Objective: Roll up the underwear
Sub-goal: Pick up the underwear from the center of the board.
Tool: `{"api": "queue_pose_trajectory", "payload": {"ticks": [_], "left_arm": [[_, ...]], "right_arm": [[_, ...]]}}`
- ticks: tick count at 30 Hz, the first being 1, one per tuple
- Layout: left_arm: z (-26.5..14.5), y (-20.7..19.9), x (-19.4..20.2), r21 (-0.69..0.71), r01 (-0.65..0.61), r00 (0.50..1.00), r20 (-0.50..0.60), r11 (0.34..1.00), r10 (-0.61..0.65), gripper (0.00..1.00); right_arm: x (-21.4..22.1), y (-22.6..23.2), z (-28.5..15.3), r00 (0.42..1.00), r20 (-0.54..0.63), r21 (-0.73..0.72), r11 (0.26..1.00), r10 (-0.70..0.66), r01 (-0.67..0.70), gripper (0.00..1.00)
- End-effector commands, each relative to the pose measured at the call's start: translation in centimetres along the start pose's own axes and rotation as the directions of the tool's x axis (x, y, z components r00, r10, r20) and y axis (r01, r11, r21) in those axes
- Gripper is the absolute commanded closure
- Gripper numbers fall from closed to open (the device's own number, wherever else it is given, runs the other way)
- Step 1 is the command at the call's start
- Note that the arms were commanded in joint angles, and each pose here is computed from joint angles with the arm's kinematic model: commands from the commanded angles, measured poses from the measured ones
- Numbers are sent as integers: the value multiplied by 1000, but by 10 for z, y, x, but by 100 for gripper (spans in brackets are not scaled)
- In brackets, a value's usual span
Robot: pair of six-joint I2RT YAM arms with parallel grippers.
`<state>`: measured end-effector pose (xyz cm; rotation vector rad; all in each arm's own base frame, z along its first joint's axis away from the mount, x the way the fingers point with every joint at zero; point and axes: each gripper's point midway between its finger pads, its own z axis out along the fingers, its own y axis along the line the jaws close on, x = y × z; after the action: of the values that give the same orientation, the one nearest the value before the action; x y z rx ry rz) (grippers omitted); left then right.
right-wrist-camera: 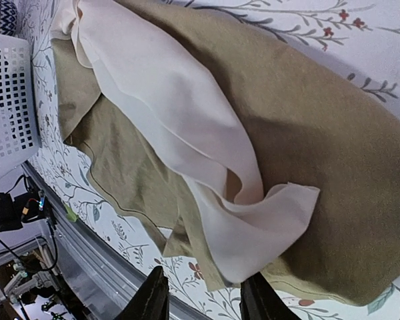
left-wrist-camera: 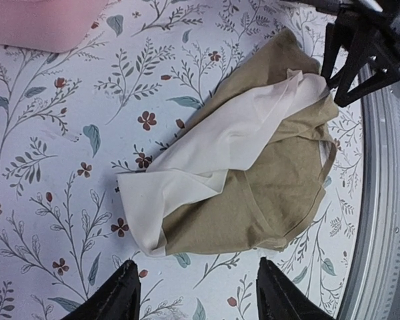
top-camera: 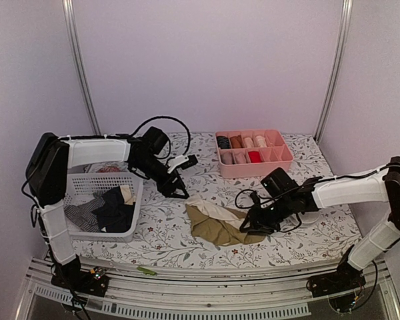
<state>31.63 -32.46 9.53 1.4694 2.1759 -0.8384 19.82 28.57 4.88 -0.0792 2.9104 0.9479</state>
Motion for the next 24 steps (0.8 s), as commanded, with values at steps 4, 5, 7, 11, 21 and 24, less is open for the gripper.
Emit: {"api": "queue_pose_trajectory", "payload": {"ticks": [4, 5, 7, 11, 21, 24], "left_arm": [[16, 15, 12, 16, 126, 992, -27, 992, -126, 42], [20, 17, 15, 18, 140, 990, -35, 990, -139, 43], [24, 22, 18, 11, 151, 988, -45, 989, -150, 45], [32, 32, 19, -4, 170, 984, -61, 985, -170, 49], [55, 49, 35, -28, 236, 964, -118, 971, -237, 59], [60, 52, 44, -35, 239, 960, -141, 970, -241, 60]], "right_arm": [[-16, 10, 20, 995, 3, -54, 994, 95, -95, 70], [-17, 8, 21, 995, 5, -41, 994, 100, -100, 74], [-19, 5, 17, 994, 21, -26, 994, 108, -107, 85], [-28, 2, 5, 991, 74, -8, 994, 110, -110, 100], [-39, 5, -5, 991, 107, 16, 996, 81, -83, 100], [-44, 7, -10, 990, 127, 28, 997, 68, -72, 100]]}}
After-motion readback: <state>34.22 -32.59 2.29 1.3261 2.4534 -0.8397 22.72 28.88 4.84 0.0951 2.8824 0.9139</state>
